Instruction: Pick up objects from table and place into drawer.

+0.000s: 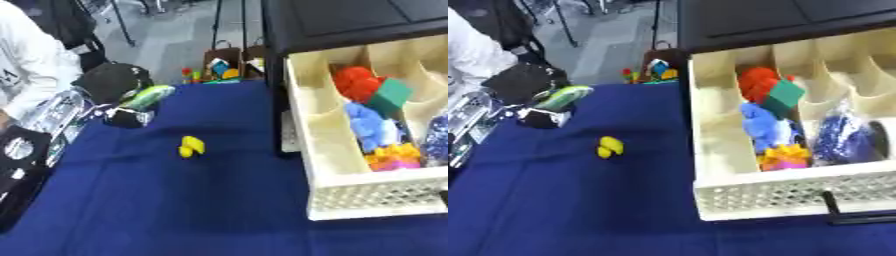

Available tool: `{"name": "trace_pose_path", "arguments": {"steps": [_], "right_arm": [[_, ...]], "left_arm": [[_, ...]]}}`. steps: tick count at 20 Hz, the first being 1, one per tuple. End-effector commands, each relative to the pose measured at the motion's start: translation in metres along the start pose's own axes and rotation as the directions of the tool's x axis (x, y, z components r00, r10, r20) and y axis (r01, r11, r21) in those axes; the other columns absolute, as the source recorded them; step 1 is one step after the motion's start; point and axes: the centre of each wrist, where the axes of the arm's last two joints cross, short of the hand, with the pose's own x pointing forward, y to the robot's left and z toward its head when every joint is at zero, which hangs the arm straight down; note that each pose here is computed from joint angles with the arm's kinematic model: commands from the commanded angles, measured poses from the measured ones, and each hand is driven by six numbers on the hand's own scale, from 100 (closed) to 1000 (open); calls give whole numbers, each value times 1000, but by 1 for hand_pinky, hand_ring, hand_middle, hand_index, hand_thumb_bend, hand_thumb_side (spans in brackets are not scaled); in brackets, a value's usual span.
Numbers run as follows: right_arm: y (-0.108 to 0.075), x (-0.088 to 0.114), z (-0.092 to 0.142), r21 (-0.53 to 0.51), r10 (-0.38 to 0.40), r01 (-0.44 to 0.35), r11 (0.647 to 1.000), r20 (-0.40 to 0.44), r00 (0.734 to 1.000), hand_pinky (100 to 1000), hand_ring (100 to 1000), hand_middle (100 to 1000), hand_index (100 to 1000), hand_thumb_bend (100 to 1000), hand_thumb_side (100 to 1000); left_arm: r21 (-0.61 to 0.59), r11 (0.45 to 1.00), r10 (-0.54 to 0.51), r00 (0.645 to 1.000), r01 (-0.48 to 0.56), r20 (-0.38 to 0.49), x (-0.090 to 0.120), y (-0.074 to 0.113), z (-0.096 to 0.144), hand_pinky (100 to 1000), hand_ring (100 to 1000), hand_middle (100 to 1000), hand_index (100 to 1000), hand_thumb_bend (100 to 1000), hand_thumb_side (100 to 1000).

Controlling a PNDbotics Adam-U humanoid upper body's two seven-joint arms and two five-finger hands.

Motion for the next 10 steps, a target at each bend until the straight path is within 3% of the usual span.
{"name": "trace_pose_path", "arguments": {"steps": [1,10], "right_arm": [[-2,0,-6,-25,-6,7,1000,40,999,588,646,571,759,100,1000],[-5,0,0,-17,5,-5,1000,17,1000,583,642,580,756,100,1000]], "left_arm": [[55,996,-70,998,70,0,-10,21,5,525,671,592,698,100,683],[197,979,-67,995,50,77,3,63,10,524,664,587,689,100,693]]}}
